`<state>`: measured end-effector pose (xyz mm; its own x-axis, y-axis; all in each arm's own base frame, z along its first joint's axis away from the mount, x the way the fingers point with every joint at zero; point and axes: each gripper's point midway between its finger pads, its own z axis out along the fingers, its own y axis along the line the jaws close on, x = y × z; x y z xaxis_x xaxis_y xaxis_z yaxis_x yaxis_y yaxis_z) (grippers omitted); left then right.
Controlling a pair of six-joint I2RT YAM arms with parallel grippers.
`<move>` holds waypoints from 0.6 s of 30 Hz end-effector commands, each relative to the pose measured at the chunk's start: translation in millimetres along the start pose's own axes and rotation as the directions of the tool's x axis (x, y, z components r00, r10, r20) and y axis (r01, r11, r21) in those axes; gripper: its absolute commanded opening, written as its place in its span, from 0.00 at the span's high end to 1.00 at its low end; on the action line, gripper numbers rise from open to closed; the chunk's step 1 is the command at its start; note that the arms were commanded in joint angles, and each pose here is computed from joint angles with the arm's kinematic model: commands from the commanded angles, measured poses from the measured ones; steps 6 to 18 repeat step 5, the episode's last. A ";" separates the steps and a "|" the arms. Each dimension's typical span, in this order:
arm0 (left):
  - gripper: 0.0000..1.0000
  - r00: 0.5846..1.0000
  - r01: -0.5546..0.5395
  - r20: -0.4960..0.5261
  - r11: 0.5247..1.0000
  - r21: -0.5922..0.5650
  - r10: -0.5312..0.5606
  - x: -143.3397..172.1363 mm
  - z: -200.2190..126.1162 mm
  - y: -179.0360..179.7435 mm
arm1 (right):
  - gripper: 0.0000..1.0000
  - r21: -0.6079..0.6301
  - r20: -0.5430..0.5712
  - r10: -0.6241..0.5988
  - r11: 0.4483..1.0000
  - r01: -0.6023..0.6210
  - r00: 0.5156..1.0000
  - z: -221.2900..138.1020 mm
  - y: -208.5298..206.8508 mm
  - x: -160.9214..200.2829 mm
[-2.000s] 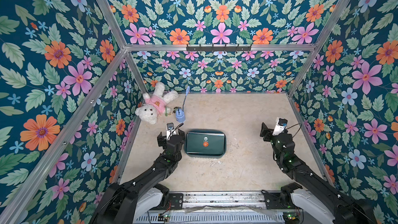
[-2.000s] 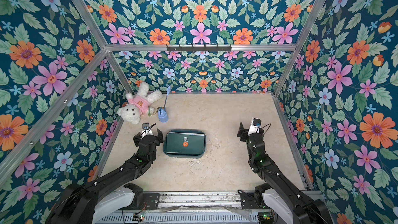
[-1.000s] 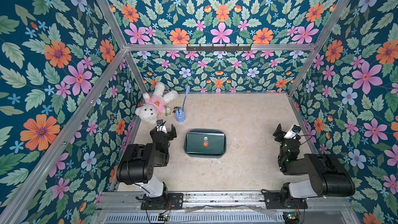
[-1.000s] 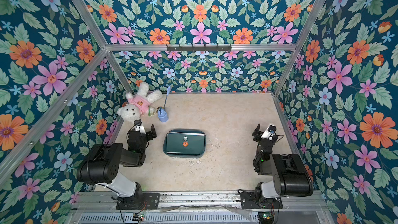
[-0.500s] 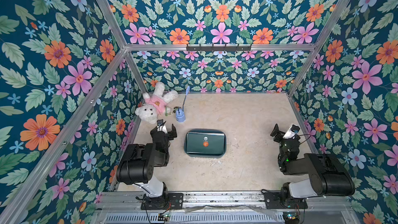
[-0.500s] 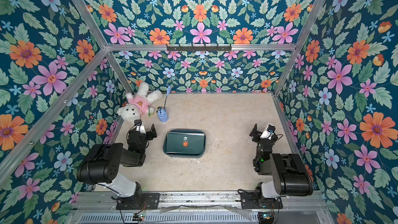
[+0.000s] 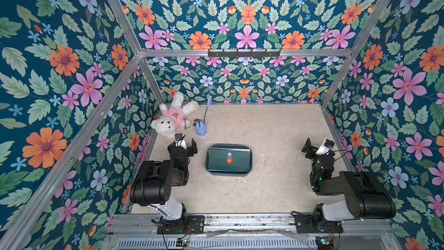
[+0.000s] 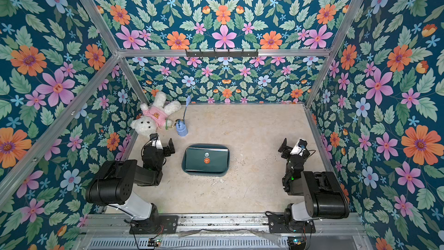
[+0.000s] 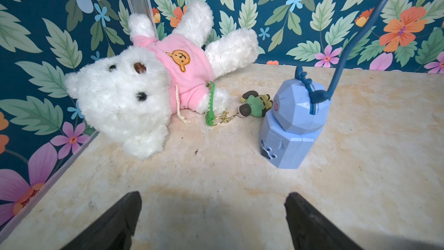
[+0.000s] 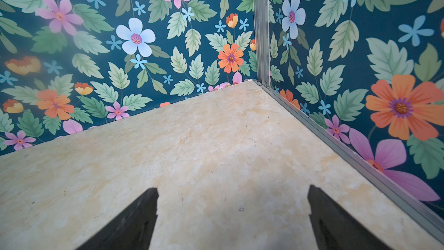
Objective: Put the sealed envelopes into the storage box
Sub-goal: Reset both arms
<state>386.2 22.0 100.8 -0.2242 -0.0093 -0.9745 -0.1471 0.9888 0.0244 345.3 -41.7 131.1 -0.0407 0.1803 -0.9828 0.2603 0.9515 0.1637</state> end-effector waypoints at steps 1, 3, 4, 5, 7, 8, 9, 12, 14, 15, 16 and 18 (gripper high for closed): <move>0.00 1.000 0.002 0.031 1.000 0.003 -0.002 -8.4 1.0 -1.2 | 0.01 -0.014 0.022 0.008 1.000 -0.008 1.000 0.0 2.8 -5.6; 0.00 0.999 0.002 0.032 1.000 0.002 -0.003 -8.8 1.0 -1.1 | 0.01 -0.016 0.022 0.008 1.000 -0.007 1.000 0.0 3.3 -5.7; 0.00 0.999 0.001 0.032 1.000 0.003 -0.001 -8.6 0.6 -1.1 | 0.01 -0.016 0.022 0.008 1.000 -0.008 1.000 -0.1 3.2 -5.5; 0.00 0.999 0.001 0.033 1.000 0.001 -0.001 -8.5 0.3 -0.8 | 0.01 -0.015 0.023 0.010 1.000 -0.009 1.000 0.1 3.0 -5.8; 0.00 0.999 0.001 0.033 1.000 0.001 -0.001 -8.5 0.3 -0.8 | 0.01 -0.015 0.023 0.010 1.000 -0.009 1.000 0.1 3.0 -5.8; 0.00 0.999 0.001 0.033 1.000 0.001 -0.001 -8.5 0.3 -0.8 | 0.01 -0.015 0.023 0.010 1.000 -0.009 1.000 0.1 3.0 -5.8; 0.00 0.999 0.001 0.033 1.000 0.001 -0.001 -8.5 0.3 -0.8 | 0.01 -0.015 0.023 0.010 1.000 -0.009 1.000 0.1 3.0 -5.8; 0.00 0.999 0.001 0.033 1.000 0.001 -0.001 -8.5 0.3 -0.8 | 0.01 -0.015 0.023 0.010 1.000 -0.009 1.000 0.1 3.0 -5.8; 0.00 0.999 0.001 0.033 1.000 0.001 -0.001 -8.5 0.3 -0.8 | 0.01 -0.015 0.023 0.010 1.000 -0.009 1.000 0.1 3.0 -5.8; 0.00 0.999 0.001 0.033 1.000 0.001 -0.001 -8.5 0.3 -0.8 | 0.01 -0.015 0.023 0.010 1.000 -0.009 1.000 0.1 3.0 -5.8; 0.00 0.999 0.001 0.033 1.000 0.001 -0.001 -8.5 0.3 -0.8 | 0.01 -0.015 0.023 0.010 1.000 -0.009 1.000 0.1 3.0 -5.8; 0.00 0.999 0.001 0.033 1.000 0.001 -0.001 -8.5 0.3 -0.8 | 0.01 -0.015 0.023 0.010 1.000 -0.009 1.000 0.1 3.0 -5.8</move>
